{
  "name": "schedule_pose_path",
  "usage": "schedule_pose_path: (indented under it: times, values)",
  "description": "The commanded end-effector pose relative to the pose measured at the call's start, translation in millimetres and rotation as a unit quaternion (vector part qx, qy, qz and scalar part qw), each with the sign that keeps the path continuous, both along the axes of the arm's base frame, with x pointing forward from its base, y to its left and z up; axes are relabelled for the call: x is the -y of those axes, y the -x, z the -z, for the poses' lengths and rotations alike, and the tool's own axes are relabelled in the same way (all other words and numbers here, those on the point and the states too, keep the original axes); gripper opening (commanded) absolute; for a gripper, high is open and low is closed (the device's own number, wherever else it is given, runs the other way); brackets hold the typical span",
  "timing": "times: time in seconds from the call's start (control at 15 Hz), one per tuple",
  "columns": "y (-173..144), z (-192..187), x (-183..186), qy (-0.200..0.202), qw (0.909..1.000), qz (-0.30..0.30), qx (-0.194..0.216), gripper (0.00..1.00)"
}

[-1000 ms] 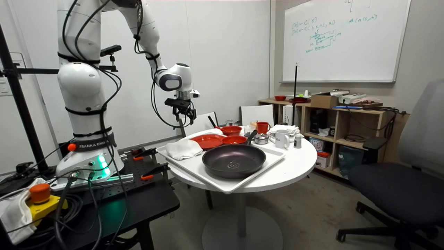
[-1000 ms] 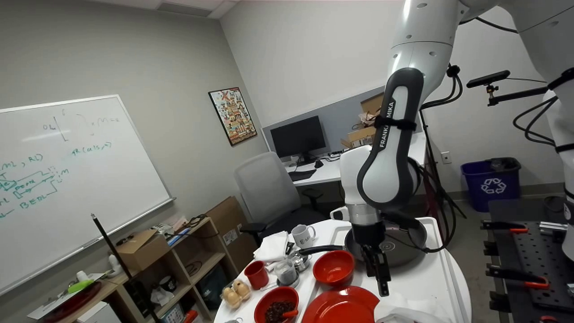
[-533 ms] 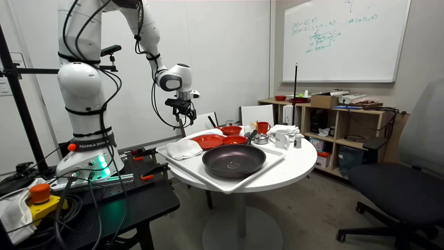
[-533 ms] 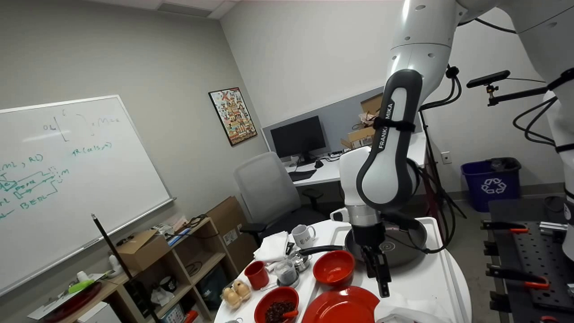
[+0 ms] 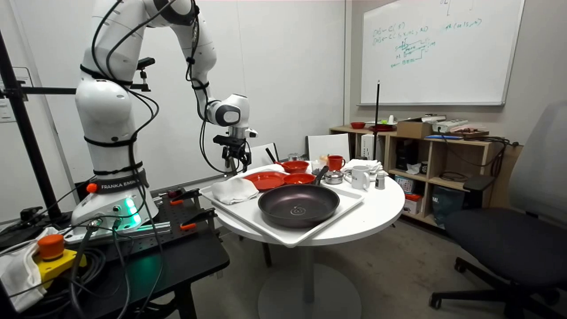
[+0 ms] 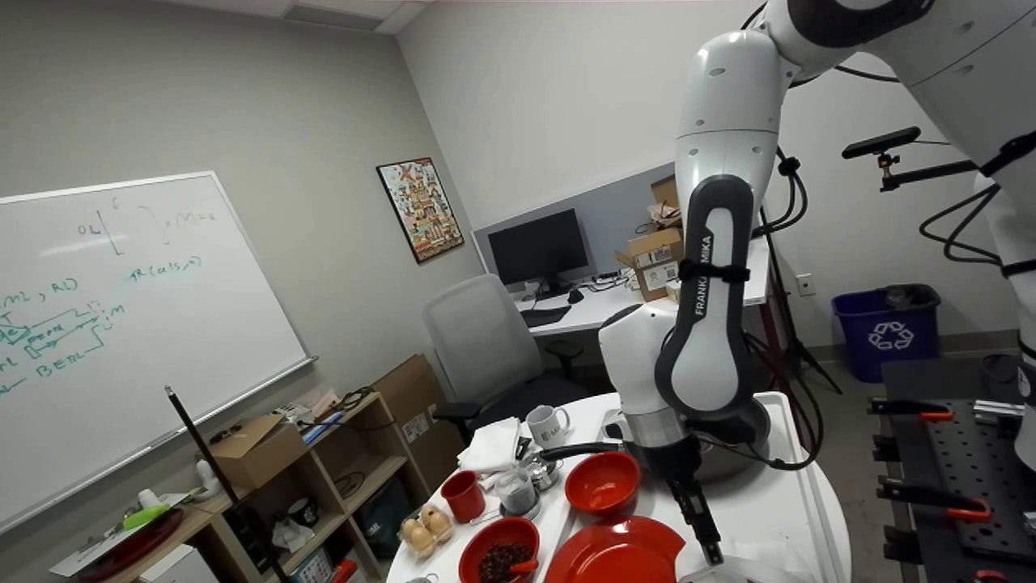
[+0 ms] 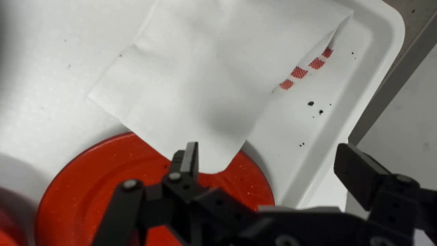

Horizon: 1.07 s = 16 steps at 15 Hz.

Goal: Pick up the white towel from the tray, wipe the inside of the black pan and put the towel back on the tray.

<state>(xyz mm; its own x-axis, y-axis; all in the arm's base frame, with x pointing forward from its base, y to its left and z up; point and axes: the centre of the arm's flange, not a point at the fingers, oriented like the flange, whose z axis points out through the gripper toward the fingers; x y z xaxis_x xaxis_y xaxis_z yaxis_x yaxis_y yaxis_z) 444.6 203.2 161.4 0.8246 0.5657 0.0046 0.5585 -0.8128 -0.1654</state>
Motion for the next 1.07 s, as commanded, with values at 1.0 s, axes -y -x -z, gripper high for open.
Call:
schedule_pose_path:
  times: [1.0]
  values:
    - [14.5, 86.6, -13.9, 0.143, 0.9873, 0.062, -0.030, 1.00]
